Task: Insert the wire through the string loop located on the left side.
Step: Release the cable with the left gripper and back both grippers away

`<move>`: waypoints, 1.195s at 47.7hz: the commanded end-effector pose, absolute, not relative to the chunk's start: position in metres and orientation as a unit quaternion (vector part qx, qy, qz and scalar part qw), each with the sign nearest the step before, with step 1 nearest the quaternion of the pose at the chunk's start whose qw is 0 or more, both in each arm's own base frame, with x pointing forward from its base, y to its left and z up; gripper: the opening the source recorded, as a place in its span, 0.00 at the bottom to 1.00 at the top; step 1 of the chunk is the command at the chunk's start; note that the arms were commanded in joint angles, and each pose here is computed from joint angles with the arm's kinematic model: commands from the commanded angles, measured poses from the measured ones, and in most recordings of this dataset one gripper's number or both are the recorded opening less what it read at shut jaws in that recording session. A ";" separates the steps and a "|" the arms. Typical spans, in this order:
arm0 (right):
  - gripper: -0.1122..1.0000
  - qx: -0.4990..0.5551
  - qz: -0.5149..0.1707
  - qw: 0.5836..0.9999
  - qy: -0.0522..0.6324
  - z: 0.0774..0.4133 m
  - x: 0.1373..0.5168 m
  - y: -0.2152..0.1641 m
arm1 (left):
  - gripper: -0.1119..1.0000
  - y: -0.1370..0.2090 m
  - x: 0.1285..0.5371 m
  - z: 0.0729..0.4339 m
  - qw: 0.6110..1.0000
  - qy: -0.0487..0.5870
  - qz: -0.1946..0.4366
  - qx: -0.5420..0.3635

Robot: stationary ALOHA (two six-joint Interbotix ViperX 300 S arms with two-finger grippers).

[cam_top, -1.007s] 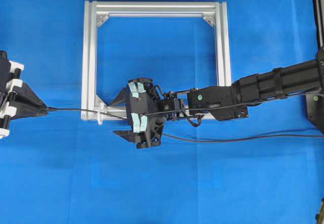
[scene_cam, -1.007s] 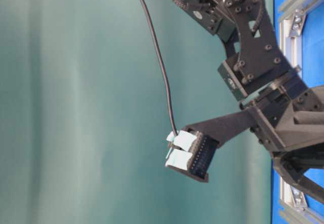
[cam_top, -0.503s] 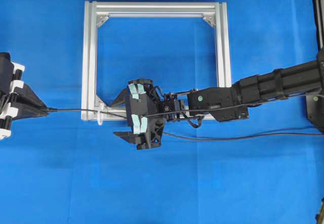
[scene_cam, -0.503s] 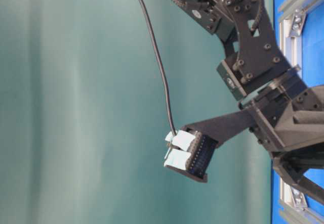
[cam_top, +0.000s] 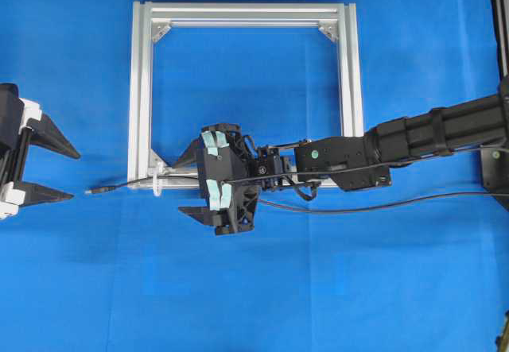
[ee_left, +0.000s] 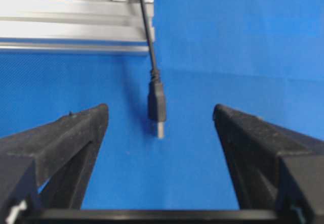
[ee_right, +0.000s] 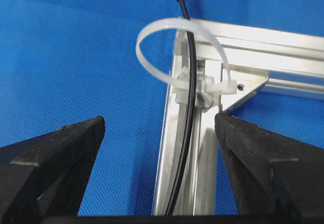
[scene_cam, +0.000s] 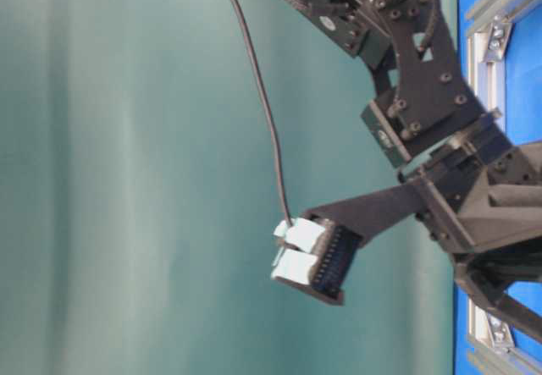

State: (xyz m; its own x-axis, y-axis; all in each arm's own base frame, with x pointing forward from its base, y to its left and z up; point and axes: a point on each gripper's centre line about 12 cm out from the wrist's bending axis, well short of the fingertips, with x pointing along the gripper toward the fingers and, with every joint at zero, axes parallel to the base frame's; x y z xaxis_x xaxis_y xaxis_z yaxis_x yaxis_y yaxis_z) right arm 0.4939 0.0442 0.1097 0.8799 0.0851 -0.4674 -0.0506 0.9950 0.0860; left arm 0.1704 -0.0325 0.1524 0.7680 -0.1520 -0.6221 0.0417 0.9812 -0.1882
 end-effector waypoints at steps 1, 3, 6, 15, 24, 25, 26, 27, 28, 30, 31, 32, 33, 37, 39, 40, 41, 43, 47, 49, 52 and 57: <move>0.90 0.036 0.038 0.976 0.209 0.147 0.495 0.046 | 0.78 -0.033 0.173 0.158 0.940 0.327 -0.055 -0.081; 0.90 0.036 0.038 0.977 0.209 0.150 0.495 0.046 | 0.76 -0.033 0.173 0.160 0.942 0.321 -0.055 -0.083; 0.90 0.035 0.038 0.977 0.208 0.157 0.494 0.046 | 0.75 -0.033 0.173 0.164 0.945 0.311 -0.057 -0.082; 0.90 0.035 0.035 0.978 0.203 0.182 0.489 0.041 | 0.75 -0.034 0.176 0.192 0.963 0.248 -0.066 -0.087; 0.90 0.036 0.035 0.981 0.188 0.211 0.482 0.041 | 0.75 -0.033 0.173 0.213 0.974 0.199 -0.073 -0.084; 0.90 0.036 0.035 0.981 0.186 0.214 0.482 0.041 | 0.75 -0.033 0.172 0.215 0.974 0.195 -0.073 -0.084; 0.90 0.037 0.035 0.982 0.185 0.217 0.481 0.040 | 0.75 -0.032 0.171 0.217 0.975 0.191 -0.074 -0.084; 0.90 0.036 0.035 0.982 0.183 0.220 0.480 0.040 | 0.75 -0.033 0.171 0.217 0.975 0.189 -0.075 -0.084; 0.90 0.036 0.035 0.982 0.180 0.223 0.479 0.040 | 0.75 -0.033 0.171 0.219 0.976 0.186 -0.075 -0.083; 0.90 0.036 0.035 0.983 0.177 0.229 0.478 0.040 | 0.75 -0.033 0.171 0.220 0.977 0.183 -0.076 -0.080; 0.90 0.037 0.035 0.983 0.176 0.231 0.477 0.040 | 0.75 -0.032 0.171 0.220 0.977 0.183 -0.076 -0.078; 0.90 0.037 0.035 0.983 0.175 0.233 0.476 0.040 | 0.75 -0.033 0.171 0.220 0.977 0.183 -0.077 -0.075; 0.90 0.037 0.035 0.983 0.174 0.234 0.476 0.040 | 0.75 -0.032 0.171 0.220 0.977 0.182 -0.077 -0.074; 0.90 0.037 0.035 0.984 0.172 0.237 0.475 0.040 | 0.75 -0.032 0.171 0.218 0.978 0.184 -0.077 -0.063; 0.90 0.037 0.034 0.984 0.171 0.237 0.476 0.039 | 0.75 -0.032 0.171 0.219 0.978 0.183 -0.077 -0.058; 0.90 0.037 0.035 0.984 0.171 0.237 0.476 0.039 | 0.75 -0.032 0.171 0.219 0.979 0.182 -0.078 -0.056; 0.90 0.038 0.034 0.984 0.171 0.237 0.476 0.039 | 0.75 -0.032 0.172 0.219 0.979 0.182 -0.078 -0.056; 0.90 0.039 0.034 0.984 0.172 0.237 0.475 0.039 | 0.75 -0.032 0.172 0.219 0.979 0.180 -0.078 -0.055; 0.90 0.039 0.034 0.984 0.170 0.237 0.476 0.039 | 0.75 -0.031 0.172 0.219 0.979 0.179 -0.077 -0.054; 0.90 0.040 0.034 0.984 0.170 0.237 0.476 0.039 | 0.75 -0.031 0.172 0.219 0.979 0.180 -0.077 -0.054; 0.90 0.040 0.034 0.984 0.170 0.237 0.476 0.039 | 0.75 -0.031 0.172 0.218 0.979 0.181 -0.076 -0.054; 0.90 0.041 0.033 0.984 0.170 0.237 0.476 0.038 | 0.75 -0.031 0.172 0.218 0.979 0.181 -0.076 -0.053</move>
